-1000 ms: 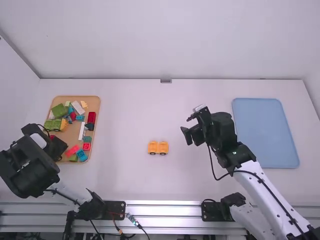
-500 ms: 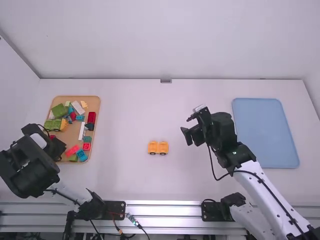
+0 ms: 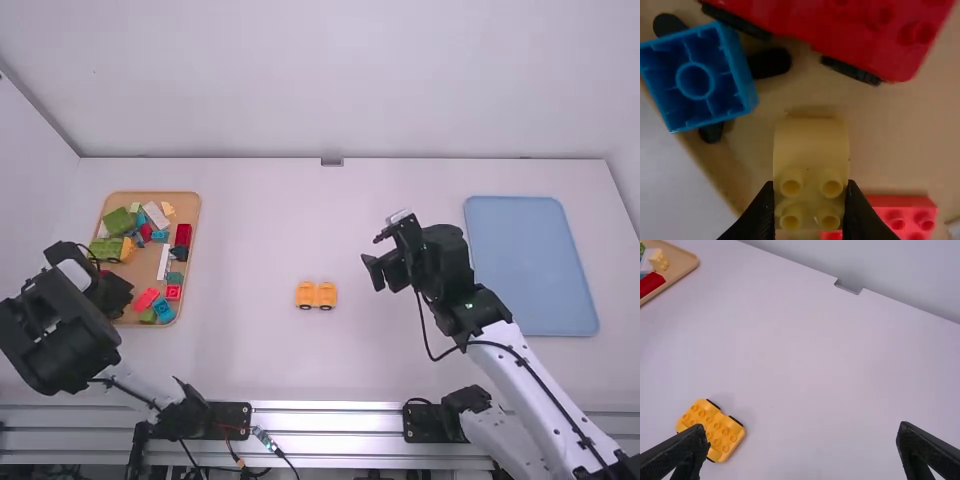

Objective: Assemble lego blocks to make yellow taxi

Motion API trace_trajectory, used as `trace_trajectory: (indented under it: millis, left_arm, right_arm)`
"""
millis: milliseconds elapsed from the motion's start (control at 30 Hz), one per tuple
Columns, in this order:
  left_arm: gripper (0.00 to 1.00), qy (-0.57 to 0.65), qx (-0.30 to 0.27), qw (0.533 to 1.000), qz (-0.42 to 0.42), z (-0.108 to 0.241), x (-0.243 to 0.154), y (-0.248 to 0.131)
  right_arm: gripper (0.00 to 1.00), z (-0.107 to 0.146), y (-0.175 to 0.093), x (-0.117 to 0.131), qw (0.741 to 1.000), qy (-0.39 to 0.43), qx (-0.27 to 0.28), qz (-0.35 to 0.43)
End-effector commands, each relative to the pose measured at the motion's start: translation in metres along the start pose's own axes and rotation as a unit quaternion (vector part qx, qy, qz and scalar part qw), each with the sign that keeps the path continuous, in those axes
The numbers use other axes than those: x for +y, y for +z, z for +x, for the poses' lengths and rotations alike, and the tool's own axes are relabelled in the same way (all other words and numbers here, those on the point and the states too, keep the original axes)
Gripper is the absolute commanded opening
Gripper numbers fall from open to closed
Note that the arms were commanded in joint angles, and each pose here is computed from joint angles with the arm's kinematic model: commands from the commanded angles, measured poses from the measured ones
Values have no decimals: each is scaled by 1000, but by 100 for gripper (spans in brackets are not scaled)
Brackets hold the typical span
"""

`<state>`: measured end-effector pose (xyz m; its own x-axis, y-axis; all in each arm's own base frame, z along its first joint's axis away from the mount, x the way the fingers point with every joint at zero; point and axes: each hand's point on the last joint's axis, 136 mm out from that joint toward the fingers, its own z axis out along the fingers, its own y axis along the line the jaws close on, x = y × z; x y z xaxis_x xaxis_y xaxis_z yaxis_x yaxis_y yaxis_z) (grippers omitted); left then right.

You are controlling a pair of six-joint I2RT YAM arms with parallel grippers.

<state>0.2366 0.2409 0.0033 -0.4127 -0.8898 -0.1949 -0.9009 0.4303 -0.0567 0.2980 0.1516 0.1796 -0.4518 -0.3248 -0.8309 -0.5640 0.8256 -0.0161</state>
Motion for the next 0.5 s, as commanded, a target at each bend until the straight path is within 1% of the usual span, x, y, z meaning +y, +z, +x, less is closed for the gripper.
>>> trace_trajectory:
  millis: [0, 100, 133, 233, 267, 367, 433, 467]
  left_arm:
    - [2, 24, -18, 999, 15, -10, -26, -13]
    - [2, 46, -40, 998, 34, -11, -54, -34]
    - [2, 51, -43, 997, 37, -11, -58, -38]
    - [2, 123, -72, 988, 63, -2, -97, -69]
    - [2, 168, -82, 979, 77, 8, -113, -82]
    - [2, 248, -101, 958, 98, 29, -141, -105]
    - [2, 336, -117, 927, 122, 59, -171, -127]
    - [2, 346, -118, 922, 125, 63, -174, -129]
  right_arm:
    - [99, -14, -3, 0, 1000, -2, -15, 0]
    - [99, -16, -4, 0, 1000, -3, -19, 1]
    - [99, -16, -4, 0, 1000, -3, -19, 1]
    - [99, -16, -5, 0, 1000, -3, -21, 1]
    - [99, -16, -7, 0, 1000, -1, -21, 1]
    - [99, -18, -11, -1, 1000, 0, -25, 5]
    - [99, -18, -18, -16, 997, 42, -27, 53]
    - [99, -17, -20, -19, 996, 50, -27, 62]
